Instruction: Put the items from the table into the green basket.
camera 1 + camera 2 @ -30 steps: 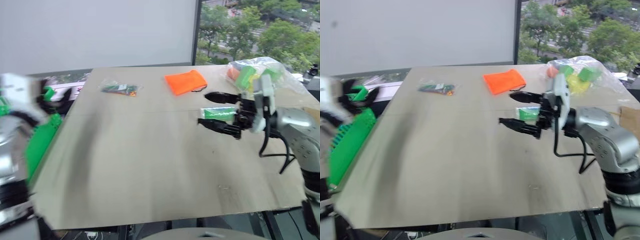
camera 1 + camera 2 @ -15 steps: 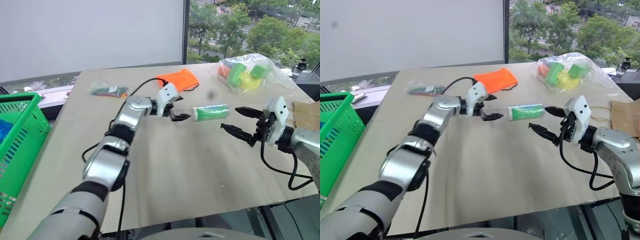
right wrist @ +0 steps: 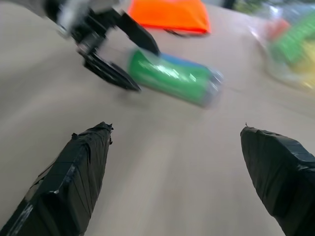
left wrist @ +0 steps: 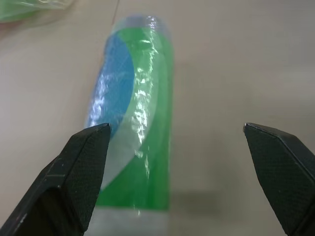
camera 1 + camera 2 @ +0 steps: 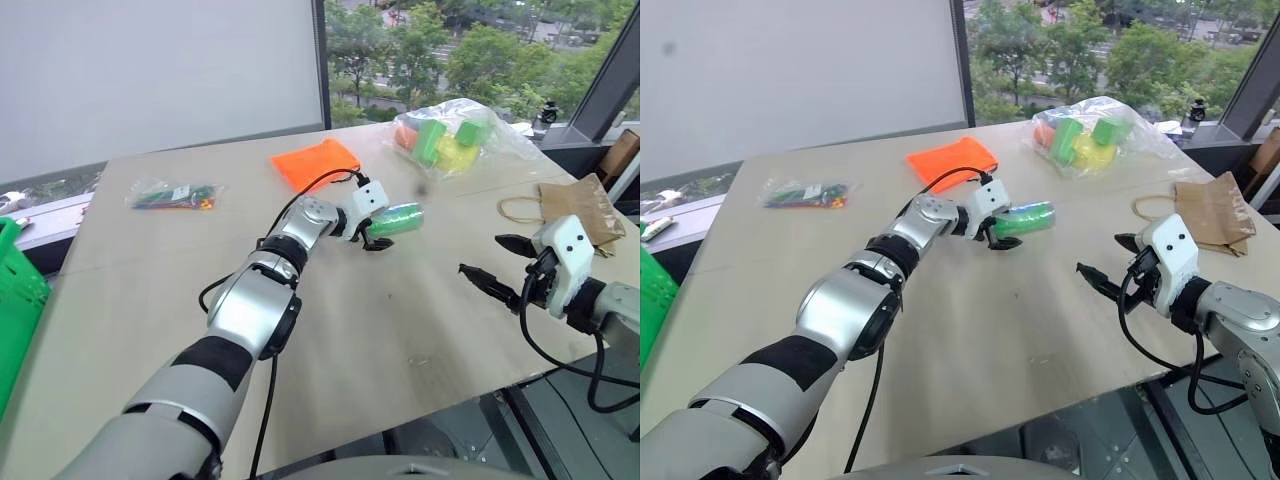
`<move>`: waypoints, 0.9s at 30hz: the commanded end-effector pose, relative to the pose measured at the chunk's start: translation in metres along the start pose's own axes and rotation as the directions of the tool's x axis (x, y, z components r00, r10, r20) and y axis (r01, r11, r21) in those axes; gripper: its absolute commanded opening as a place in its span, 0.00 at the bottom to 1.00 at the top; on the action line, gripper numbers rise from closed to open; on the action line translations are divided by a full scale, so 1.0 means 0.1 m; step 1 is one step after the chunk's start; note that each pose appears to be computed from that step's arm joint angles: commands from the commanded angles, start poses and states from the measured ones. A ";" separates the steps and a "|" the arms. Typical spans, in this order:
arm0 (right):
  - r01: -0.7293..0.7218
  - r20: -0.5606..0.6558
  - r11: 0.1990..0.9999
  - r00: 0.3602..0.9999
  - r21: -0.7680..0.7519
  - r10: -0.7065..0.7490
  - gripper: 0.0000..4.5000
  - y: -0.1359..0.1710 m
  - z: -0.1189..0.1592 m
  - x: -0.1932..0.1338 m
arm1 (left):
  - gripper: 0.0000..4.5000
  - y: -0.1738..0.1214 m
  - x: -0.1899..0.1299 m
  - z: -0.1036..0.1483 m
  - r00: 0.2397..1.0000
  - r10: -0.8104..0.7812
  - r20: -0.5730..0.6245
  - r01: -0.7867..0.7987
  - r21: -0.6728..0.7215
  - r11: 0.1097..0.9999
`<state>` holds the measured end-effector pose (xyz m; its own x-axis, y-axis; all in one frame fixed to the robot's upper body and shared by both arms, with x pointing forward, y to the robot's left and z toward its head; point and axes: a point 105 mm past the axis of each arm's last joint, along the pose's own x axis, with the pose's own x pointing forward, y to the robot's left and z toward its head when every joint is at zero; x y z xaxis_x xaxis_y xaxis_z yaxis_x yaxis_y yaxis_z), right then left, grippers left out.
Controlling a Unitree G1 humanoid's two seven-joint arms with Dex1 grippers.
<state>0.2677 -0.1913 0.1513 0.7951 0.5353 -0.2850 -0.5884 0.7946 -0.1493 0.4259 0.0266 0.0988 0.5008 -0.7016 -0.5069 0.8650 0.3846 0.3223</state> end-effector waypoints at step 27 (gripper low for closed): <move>0.024 0.085 0.998 0.996 -0.054 -0.019 1.00 0.01 0.30 0.05 | 0.57 0.09 -0.11 -0.61 0.945 0.103 -0.309 -0.098 0.032 0.995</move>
<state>0.2775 -0.1833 0.1670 0.8130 0.5280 -0.2455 -0.5720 0.8029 -0.1676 0.4358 0.0497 0.0859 0.5890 -0.5276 -0.6122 0.8073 0.4181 0.4165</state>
